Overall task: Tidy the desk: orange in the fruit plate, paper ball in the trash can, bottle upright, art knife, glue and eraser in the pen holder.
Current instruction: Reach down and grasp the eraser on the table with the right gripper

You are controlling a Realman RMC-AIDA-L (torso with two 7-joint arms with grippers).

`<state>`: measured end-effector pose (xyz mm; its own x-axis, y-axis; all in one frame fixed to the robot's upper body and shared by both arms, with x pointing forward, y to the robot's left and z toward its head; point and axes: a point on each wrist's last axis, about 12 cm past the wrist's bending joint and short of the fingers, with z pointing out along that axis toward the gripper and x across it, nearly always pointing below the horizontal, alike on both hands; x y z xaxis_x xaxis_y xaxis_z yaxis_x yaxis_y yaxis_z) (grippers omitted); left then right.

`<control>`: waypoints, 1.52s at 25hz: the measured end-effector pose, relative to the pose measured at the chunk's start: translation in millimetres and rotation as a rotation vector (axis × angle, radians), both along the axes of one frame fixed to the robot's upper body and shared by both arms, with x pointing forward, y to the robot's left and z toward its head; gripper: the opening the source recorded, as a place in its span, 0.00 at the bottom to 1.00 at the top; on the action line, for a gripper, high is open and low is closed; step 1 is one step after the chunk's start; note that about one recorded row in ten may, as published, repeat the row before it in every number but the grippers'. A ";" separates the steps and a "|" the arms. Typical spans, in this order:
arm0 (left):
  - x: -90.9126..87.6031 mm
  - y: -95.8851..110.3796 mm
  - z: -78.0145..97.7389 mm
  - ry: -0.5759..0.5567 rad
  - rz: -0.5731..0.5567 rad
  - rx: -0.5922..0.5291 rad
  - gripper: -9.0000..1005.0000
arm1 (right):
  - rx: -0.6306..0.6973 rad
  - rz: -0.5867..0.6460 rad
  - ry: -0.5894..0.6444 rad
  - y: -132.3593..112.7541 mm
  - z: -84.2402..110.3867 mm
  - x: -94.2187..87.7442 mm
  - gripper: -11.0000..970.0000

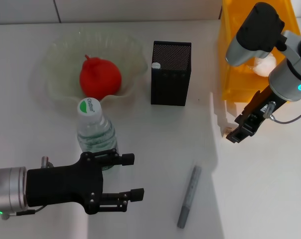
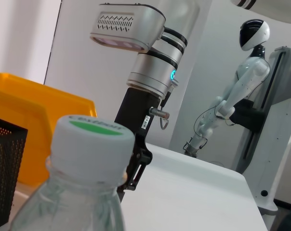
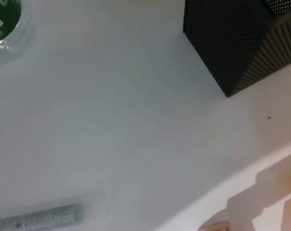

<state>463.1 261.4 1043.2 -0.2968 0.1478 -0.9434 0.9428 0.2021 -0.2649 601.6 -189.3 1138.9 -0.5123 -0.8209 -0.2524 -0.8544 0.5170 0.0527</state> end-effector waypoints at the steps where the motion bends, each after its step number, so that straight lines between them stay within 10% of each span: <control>1: 0.0 0.0 0.0 0.000 0.000 0.000 0.81 | -0.004 0.010 0.000 1.6 -0.7 0.7 0.56; 38: 3.6 -1.6 0.7 -0.001 0.001 0.004 0.81 | -0.065 0.110 -0.003 13.0 -16.2 8.0 0.37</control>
<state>466.7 259.8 1044.0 -0.2960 0.1513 -0.9431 0.9429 0.2044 -0.2631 609.7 -176.3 1122.7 -0.4177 -0.8867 -0.1982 -0.9062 0.4224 0.0198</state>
